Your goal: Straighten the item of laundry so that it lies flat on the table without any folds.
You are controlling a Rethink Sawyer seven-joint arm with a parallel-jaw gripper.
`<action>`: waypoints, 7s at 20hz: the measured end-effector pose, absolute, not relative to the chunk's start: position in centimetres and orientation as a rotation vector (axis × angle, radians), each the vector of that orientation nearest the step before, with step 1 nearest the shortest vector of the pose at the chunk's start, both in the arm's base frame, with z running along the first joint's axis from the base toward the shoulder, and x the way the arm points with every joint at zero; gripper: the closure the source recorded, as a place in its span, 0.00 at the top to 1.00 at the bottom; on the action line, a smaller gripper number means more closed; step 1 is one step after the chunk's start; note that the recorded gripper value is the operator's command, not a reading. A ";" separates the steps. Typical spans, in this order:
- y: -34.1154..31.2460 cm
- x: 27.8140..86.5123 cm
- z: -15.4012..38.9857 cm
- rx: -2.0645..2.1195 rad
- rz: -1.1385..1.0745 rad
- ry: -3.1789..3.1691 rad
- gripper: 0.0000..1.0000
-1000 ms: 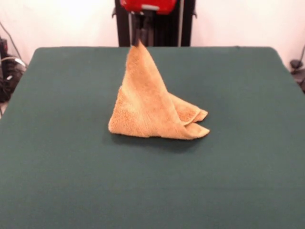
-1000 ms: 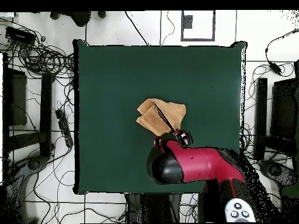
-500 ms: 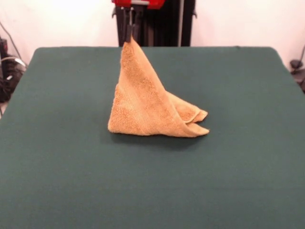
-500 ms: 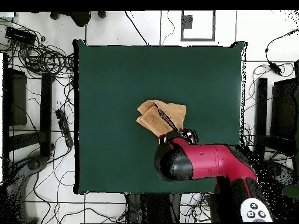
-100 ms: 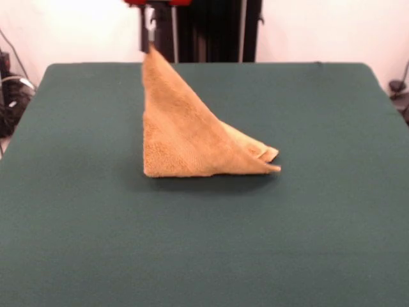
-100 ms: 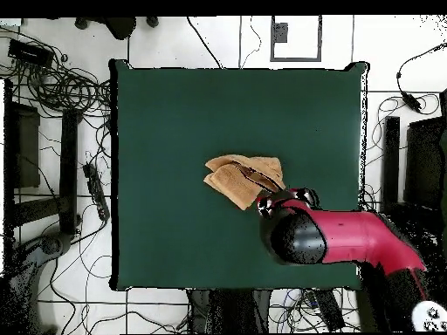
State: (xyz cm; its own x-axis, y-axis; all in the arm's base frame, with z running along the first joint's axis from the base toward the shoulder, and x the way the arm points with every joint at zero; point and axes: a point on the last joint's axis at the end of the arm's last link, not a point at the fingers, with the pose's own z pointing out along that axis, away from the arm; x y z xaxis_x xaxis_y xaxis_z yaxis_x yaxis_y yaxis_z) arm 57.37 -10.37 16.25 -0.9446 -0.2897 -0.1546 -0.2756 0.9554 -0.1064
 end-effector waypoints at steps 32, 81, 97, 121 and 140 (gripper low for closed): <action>-19.6 58.7 15.2 -0.637 0.037 2.911 0.00; -32.7 64.2 -4.3 -0.783 0.431 2.768 1.00; -28.8 64.0 3.4 -1.065 0.057 2.612 1.00; -16.9 63.4 6.8 -1.299 -0.012 2.482 1.00; -11.9 62.3 2.4 -1.284 0.004 2.448 1.00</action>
State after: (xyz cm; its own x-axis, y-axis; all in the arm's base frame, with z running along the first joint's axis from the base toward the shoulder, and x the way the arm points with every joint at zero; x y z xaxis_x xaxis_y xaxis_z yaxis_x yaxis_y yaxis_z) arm 62.31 -11.89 2.41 -0.5135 -0.7930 -0.3279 -0.7941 0.5839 -0.1685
